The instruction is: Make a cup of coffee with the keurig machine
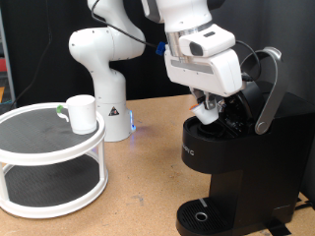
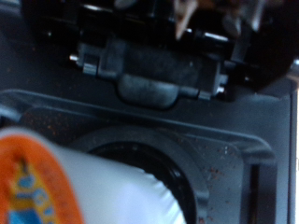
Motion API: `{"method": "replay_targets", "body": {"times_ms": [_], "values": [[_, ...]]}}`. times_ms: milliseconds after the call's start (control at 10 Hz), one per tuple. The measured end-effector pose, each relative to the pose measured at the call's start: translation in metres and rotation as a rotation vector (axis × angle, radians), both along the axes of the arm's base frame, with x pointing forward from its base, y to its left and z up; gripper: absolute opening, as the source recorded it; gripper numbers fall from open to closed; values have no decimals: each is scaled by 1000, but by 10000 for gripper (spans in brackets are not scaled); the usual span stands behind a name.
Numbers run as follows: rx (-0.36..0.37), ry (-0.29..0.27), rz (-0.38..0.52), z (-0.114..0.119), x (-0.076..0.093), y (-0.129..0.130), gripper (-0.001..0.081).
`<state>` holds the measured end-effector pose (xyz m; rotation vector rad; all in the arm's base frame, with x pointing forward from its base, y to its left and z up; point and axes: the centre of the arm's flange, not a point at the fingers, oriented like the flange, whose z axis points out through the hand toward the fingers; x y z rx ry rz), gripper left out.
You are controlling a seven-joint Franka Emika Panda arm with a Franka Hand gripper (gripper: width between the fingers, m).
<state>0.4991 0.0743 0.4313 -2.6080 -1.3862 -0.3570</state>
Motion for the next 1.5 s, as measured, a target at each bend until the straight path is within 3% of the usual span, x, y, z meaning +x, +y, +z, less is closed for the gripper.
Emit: {"method": "replay_targets", "body": {"times_ms": [1100, 1500], "values": [[-16, 23, 2, -18, 6, 5, 126], [-66, 109, 30, -18, 17, 11, 126]]}}
